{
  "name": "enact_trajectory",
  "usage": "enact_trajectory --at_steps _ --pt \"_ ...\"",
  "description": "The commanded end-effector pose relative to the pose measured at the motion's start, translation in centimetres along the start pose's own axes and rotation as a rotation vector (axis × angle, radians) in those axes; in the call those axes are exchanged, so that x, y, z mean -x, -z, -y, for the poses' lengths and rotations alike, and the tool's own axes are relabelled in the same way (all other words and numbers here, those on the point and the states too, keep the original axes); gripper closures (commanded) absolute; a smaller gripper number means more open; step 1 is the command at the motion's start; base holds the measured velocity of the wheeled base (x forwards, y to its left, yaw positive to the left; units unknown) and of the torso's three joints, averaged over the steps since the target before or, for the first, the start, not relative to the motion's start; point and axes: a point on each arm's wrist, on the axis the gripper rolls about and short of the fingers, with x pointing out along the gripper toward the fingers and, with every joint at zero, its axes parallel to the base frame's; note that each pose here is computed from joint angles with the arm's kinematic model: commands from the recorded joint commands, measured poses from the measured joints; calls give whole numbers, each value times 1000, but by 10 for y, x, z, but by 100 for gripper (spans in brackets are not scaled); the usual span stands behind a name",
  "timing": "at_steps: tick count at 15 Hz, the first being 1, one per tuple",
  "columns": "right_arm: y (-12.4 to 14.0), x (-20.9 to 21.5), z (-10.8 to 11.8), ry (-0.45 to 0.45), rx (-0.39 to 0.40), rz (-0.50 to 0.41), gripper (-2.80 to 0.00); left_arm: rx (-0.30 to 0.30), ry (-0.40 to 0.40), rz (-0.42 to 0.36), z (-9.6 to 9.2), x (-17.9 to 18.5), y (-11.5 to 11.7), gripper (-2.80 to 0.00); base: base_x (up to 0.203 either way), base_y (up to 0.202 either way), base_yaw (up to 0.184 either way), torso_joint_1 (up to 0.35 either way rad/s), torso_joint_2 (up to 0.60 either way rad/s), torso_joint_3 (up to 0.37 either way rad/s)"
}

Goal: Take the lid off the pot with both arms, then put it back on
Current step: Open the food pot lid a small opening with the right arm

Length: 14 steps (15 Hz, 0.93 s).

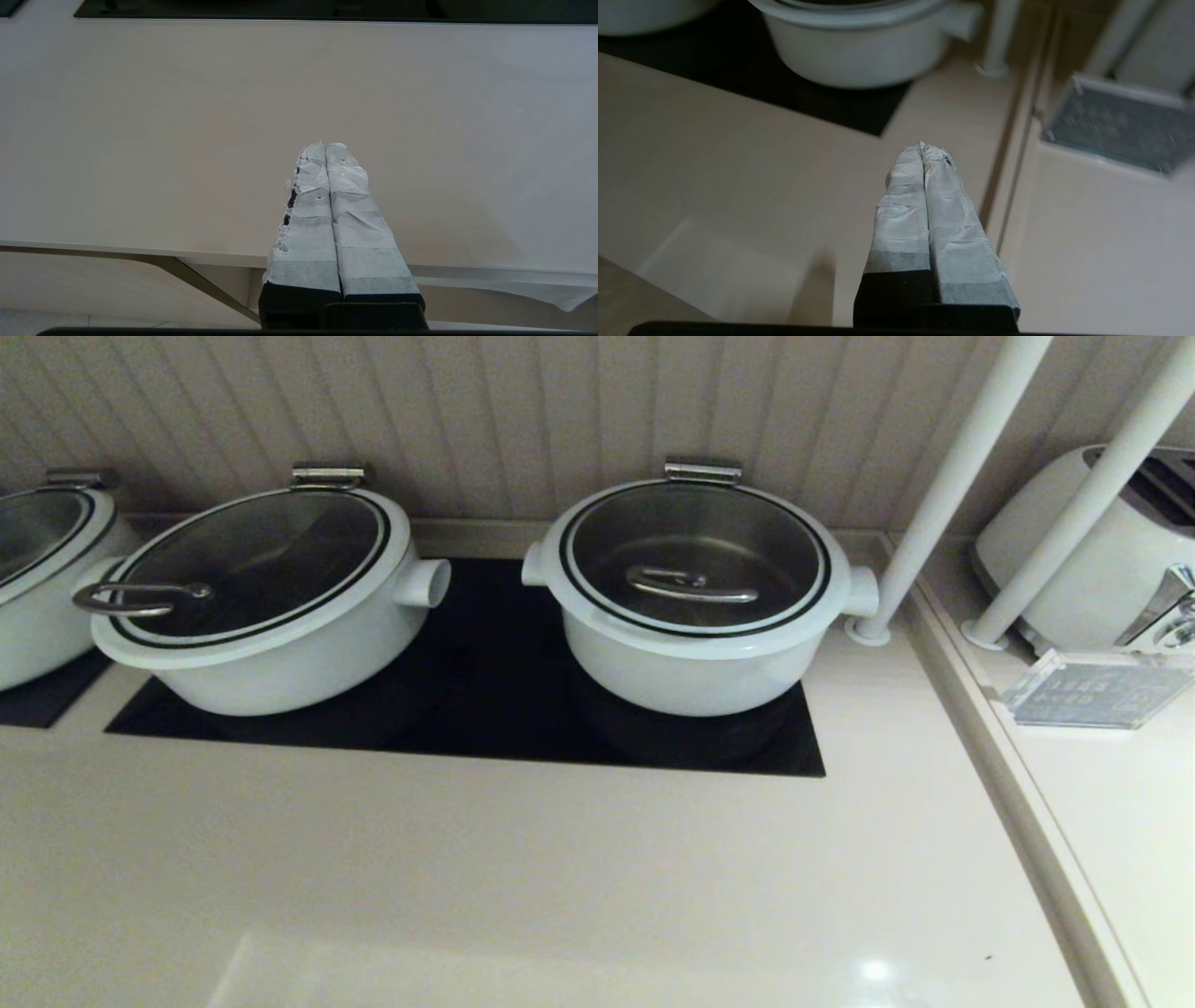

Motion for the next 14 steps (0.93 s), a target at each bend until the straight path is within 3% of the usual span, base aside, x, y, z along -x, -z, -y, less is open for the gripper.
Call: enact_trajectory --at_steps 1,4,8,14 --pt "-30 -47 14 -115 -14 -96 0 0 0 1 0 0 0 0 0 0 0 0 0 0" --pt "-44 -88 23 -287 28 -134 0 0 0 1 0 0 0 0 0 0 0 0 0 0" --pt "-37 -149 18 -505 20 -163 0 0 0 1 0 0 0 0 0 0 0 0 0 0" --pt "-31 -252 -9 -647 30 -102 0 0 0 1 0 0 0 0 0 0 0 0 0 0"
